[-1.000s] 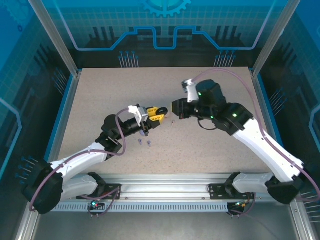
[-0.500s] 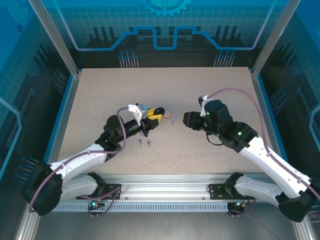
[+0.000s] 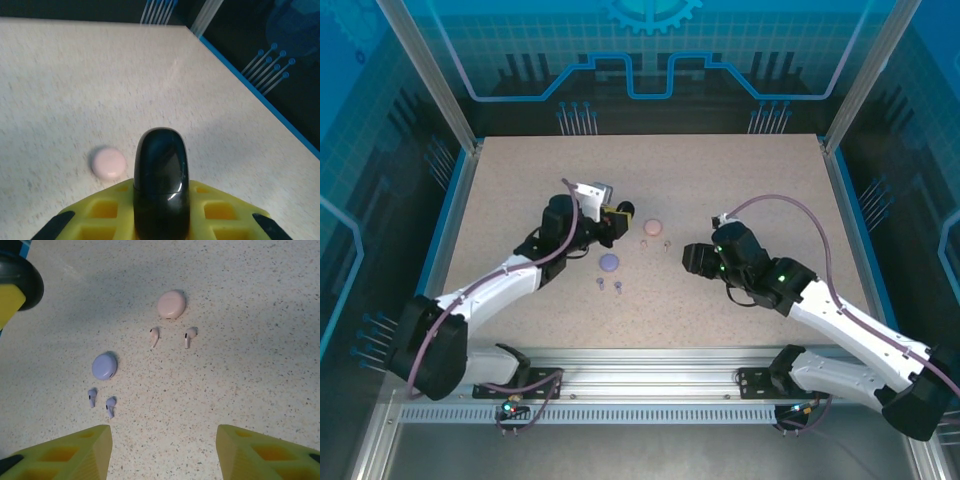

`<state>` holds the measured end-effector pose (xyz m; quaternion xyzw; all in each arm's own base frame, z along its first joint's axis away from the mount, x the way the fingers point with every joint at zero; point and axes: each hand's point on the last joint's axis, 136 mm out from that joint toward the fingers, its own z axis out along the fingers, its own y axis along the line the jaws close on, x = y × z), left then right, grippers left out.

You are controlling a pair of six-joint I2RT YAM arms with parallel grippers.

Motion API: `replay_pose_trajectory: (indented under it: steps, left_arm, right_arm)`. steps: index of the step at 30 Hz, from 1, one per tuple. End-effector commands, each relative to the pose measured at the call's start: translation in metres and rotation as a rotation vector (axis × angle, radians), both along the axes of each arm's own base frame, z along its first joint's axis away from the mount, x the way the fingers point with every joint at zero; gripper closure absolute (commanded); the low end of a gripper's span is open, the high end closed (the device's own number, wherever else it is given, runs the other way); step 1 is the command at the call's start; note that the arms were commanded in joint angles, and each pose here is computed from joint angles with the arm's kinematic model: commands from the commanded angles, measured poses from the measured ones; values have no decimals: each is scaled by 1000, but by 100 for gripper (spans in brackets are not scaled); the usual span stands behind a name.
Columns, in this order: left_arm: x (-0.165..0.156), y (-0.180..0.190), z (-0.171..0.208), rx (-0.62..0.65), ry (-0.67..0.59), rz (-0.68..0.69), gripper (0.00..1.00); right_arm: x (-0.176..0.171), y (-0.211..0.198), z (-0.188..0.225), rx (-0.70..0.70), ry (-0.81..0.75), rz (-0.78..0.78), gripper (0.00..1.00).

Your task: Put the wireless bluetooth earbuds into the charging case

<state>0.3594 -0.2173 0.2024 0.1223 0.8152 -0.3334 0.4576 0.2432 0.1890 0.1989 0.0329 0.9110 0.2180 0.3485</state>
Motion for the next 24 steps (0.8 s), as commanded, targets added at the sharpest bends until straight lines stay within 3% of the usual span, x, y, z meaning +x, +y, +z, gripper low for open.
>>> replay_pose_trajectory:
  steps: [1, 12, 24]
  left_arm:
    - [17, 12, -10, -70, 177, 9, 100]
    - [58, 34, -65, -177, 467, 54, 100]
    - [67, 48, -128, -168, 669, 90, 100]
  right_arm:
    - [0, -4, -7, 5, 1, -45, 41]
    - [2, 6, -4, 1, -4, -33, 38]
    - [0, 6, -3, -7, -10, -34, 37]
